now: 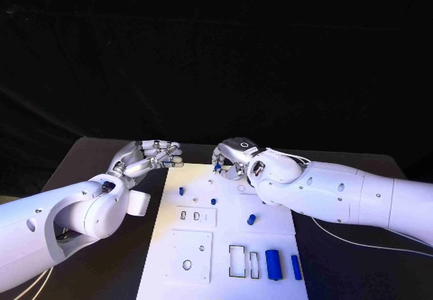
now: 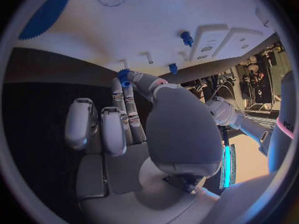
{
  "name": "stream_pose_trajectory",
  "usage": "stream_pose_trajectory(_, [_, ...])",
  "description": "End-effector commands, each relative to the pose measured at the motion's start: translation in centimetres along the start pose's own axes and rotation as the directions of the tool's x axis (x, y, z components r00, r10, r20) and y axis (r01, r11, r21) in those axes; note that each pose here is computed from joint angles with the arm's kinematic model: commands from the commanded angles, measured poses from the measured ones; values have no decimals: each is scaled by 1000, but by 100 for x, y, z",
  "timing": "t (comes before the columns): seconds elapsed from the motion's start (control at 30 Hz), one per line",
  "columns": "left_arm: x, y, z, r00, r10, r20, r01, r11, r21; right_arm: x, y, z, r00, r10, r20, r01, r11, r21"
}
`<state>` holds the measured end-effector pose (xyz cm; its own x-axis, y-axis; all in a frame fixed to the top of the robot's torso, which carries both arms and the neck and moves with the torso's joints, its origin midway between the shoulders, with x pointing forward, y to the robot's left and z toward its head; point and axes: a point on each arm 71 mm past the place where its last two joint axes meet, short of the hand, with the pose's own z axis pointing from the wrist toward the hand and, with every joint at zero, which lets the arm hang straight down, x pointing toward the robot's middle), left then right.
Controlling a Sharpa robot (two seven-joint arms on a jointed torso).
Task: Assemble the parts on the task board
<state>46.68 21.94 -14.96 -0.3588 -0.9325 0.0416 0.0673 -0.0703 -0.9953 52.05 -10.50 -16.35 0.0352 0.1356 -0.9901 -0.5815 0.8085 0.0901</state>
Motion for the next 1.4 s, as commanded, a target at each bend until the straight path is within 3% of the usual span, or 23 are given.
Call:
stream_pose_trajectory(0.03, [33, -21, 9, 1000, -11, -21, 12, 1000, 7, 15, 20, 14, 1000, -1, -7, 1, 1000, -11])
stream_pose_trajectory(0.73, [41, -44, 21, 1000, -12, -26, 12, 1000, 11, 142, 32, 61, 998, 5, -66, -6, 1000, -9])
stream_pose_trajectory(1.13, [40, -48, 23, 1000, -12, -28, 13, 1000, 11, 135, 8, 78, 999, 21, -40, -22, 1000, -7])
stream_pose_trajectory(1.23, [36, -49, 22, 1000, -12, -27, 12, 1000, 11, 130, -9, 61, 999, 23, -37, -23, 1000, -4])
stream_pose_trajectory(1.4, [23, -48, 21, 1000, -12, -25, 12, 1000, 10, 94, -103, -88, 999, 33, -36, -32, 999, 14])
